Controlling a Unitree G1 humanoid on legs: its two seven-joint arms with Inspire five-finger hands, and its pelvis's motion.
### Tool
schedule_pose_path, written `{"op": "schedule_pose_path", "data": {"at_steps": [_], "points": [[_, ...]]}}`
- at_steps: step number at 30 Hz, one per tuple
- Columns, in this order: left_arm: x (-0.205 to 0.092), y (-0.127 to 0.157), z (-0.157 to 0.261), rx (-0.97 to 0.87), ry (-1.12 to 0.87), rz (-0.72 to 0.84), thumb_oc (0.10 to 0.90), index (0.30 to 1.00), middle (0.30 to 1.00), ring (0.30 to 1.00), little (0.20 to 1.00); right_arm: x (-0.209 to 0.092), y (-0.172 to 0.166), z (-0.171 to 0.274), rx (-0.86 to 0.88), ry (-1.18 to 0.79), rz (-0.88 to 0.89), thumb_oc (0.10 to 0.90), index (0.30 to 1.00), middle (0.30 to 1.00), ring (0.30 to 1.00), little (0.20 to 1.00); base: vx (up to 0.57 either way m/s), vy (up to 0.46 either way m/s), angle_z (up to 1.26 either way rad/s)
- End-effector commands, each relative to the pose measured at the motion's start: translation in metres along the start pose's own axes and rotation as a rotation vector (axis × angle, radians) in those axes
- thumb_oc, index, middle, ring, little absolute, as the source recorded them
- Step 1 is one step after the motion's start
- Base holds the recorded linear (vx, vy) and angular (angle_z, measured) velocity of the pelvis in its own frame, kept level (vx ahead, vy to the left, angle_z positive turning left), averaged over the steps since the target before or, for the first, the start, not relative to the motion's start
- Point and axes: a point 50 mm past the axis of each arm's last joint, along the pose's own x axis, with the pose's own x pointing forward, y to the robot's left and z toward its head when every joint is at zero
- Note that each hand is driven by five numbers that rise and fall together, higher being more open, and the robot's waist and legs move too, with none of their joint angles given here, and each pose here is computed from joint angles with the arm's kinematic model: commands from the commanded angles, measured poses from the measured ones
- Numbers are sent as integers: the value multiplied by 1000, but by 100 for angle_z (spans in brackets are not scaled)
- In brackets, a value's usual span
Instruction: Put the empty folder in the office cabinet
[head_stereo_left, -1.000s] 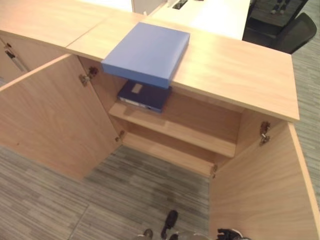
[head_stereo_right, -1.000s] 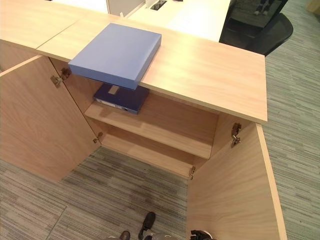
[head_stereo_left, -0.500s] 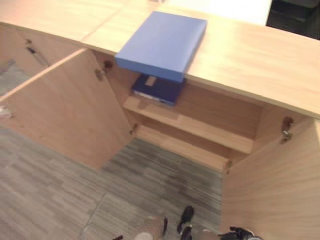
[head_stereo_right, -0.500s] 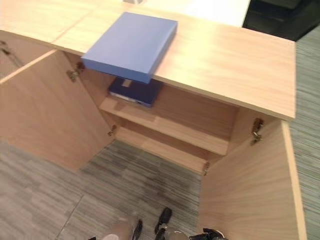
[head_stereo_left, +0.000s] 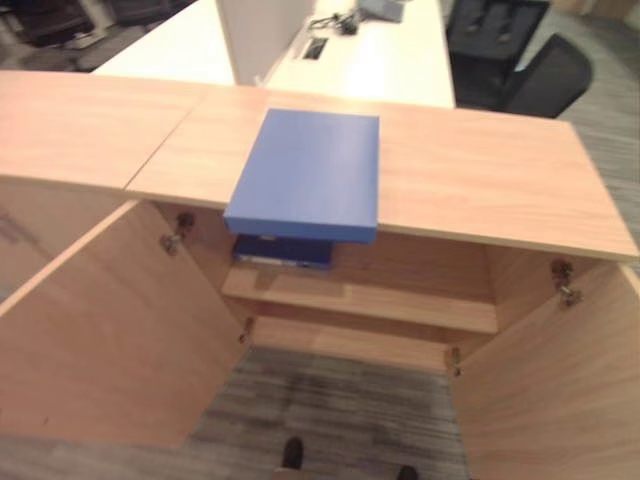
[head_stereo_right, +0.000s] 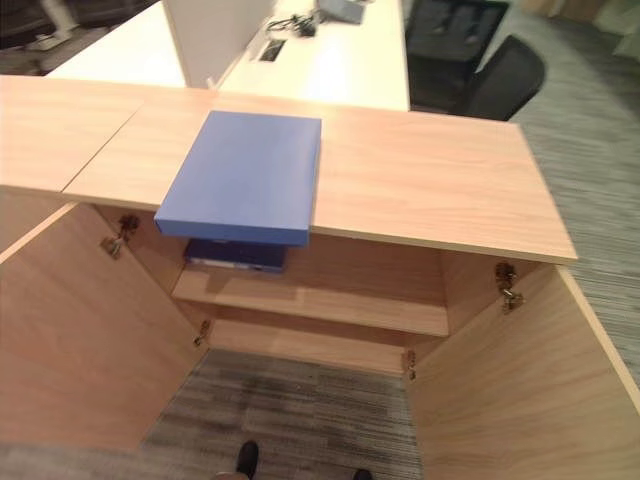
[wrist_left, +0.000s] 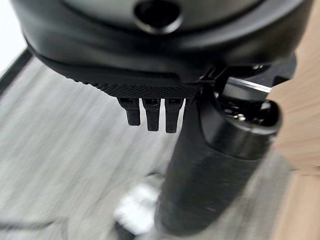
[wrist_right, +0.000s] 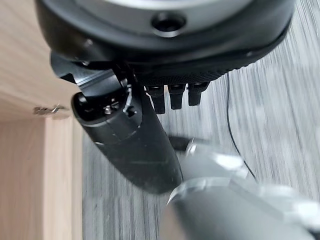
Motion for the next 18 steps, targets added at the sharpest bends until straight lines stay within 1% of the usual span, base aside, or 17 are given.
{"op": "schedule_pose_path", "data": {"at_steps": [1, 4, 5, 8, 11, 13, 14, 15, 16, 17, 18], "points": [[1, 2, 7, 22, -24, 5, 800, 900, 900, 900, 900, 1, 9, 28, -32, -67, 42, 800, 900, 900, 900, 900, 0, 120, -75], [0, 6, 2, 25, -2, 11, 800, 900, 900, 900, 900, 1, 17, 30, -62, -76, 71, 800, 900, 900, 900, 900, 20, 57, -62], [0, 7, -3, 20, 12, 12, 800, 900, 900, 900, 900, 1, 24, 30, -80, -84, 89, 800, 900, 900, 900, 900, 45, 24, -25], [-1, 3, -11, 27, 35, -7, 800, 900, 900, 900, 900, 1, 25, 25, -81, -73, 91, 800, 900, 900, 900, 900, 70, 26, -6], [-1, -4, -8, 11, 22, -31, 800, 900, 900, 900, 900, 1, 26, 17, -84, -51, 94, 800, 900, 900, 900, 900, 37, -30, 0], [-1, -16, 3, -34, -29, -75, 800, 900, 900, 900, 900, 1, 25, 14, -71, -38, 90, 800, 900, 900, 900, 900, 24, -52, 1], [-1, -16, 3, -34, -29, -75, 800, 900, 900, 900, 900, 1, 25, 14, -71, -39, 91, 800, 900, 900, 900, 900, 9, -26, 6], [-1, -20, 11, -57, -63, -88, 800, 900, 900, 900, 900, 1, 24, 13, -53, -35, 87, 800, 900, 900, 900, 900, 4, -50, 9], [-3, -34, 35, -110, -177, -139, 800, 900, 900, 900, 900, 1, 23, 13, -20, -33, 78, 800, 900, 900, 900, 900, 7, -64, 8], [-7, -42, 49, -146, -246, -180, 800, 900, 900, 900, 900, 1, 22, 14, -6, -36, 72, 800, 900, 900, 900, 900, 8, -86, 6], [-22, -55, 77, -235, -393, -298, 800, 900, 900, 900, 900, 1, 19, 15, 19, -28, 56, 800, 900, 900, 900, 900, 4, -58, 6]]}}
